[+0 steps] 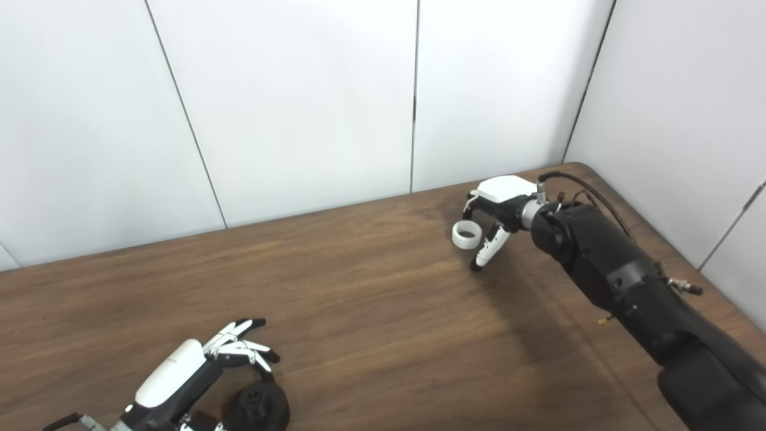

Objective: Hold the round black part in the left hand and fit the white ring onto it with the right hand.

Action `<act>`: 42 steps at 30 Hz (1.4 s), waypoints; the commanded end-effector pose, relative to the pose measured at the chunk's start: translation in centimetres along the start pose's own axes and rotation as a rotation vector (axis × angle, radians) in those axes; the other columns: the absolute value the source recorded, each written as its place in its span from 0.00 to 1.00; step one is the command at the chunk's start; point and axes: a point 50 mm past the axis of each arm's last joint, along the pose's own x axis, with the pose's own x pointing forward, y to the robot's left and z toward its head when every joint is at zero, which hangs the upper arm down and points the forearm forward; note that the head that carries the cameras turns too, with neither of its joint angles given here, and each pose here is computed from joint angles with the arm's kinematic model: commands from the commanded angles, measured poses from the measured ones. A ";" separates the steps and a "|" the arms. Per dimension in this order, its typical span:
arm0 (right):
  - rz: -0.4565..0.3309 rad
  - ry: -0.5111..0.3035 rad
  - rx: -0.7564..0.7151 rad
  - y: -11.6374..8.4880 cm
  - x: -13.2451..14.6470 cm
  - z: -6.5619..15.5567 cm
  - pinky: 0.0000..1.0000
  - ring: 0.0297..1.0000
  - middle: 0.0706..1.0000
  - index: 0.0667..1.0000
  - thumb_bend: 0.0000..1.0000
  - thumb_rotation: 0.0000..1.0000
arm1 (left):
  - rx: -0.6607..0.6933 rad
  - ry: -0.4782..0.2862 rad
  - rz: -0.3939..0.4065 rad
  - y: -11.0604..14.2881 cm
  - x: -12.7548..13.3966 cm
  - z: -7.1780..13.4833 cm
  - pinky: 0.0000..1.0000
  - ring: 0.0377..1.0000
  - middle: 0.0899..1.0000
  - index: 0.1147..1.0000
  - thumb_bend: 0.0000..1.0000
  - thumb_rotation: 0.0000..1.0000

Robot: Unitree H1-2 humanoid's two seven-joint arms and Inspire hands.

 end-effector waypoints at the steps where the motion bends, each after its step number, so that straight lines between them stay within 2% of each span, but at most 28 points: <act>1: -0.070 0.035 -0.020 -2.9 -0.6 -1.4 1.00 1.00 0.96 0.76 0.85 0.41 | 0.029 -0.044 0.049 2.0 0.7 0.1 1.00 0.97 0.71 0.41 0.52 0.06; 18: -0.082 0.013 -0.006 -2.3 -0.2 -0.8 1.00 1.00 0.96 0.76 0.85 0.42 | 0.028 -0.049 0.052 2.1 0.7 0.4 1.00 0.97 0.71 0.41 0.52 0.06; 24: -0.104 -0.011 0.003 -1.6 0.0 -0.6 1.00 1.00 0.94 0.72 0.83 0.39 | 0.026 -0.049 0.054 1.9 0.8 0.4 1.00 0.97 0.71 0.41 0.52 0.06; 30: -0.150 -0.029 0.005 -0.7 0.4 -0.3 1.00 1.00 0.90 0.68 0.82 0.33 | 0.021 -0.052 0.059 1.7 0.8 0.5 1.00 0.96 0.71 0.41 0.52 0.06; 33: -0.187 -0.038 0.044 0.1 0.9 0.0 1.00 1.00 0.87 0.61 0.83 0.27 | 0.016 -0.055 0.060 1.6 0.8 0.7 1.00 0.96 0.71 0.41 0.52 0.06; 34: -0.198 -0.037 0.053 0.5 1.1 0.2 1.00 1.00 0.86 0.54 0.68 0.21 | 0.016 -0.057 0.061 1.5 0.8 0.8 1.00 0.96 0.71 0.41 0.52 0.06; 35: -0.206 -0.037 0.058 0.7 1.3 0.3 1.00 0.99 0.83 0.49 0.59 0.17 | 0.017 -0.058 0.062 1.5 0.8 0.9 1.00 0.97 0.71 0.41 0.52 0.06; 38: -0.228 -0.048 0.045 1.4 1.7 0.6 1.00 0.97 0.79 0.45 0.53 0.15 | 0.022 -0.067 0.062 1.7 0.8 1.4 1.00 0.97 0.71 0.41 0.52 0.06; 42: -0.204 -0.049 0.027 1.7 1.9 0.9 1.00 0.97 0.76 0.44 0.53 0.14 | 0.021 -0.077 0.085 2.1 0.6 1.6 1.00 0.96 0.70 0.41 0.52 0.06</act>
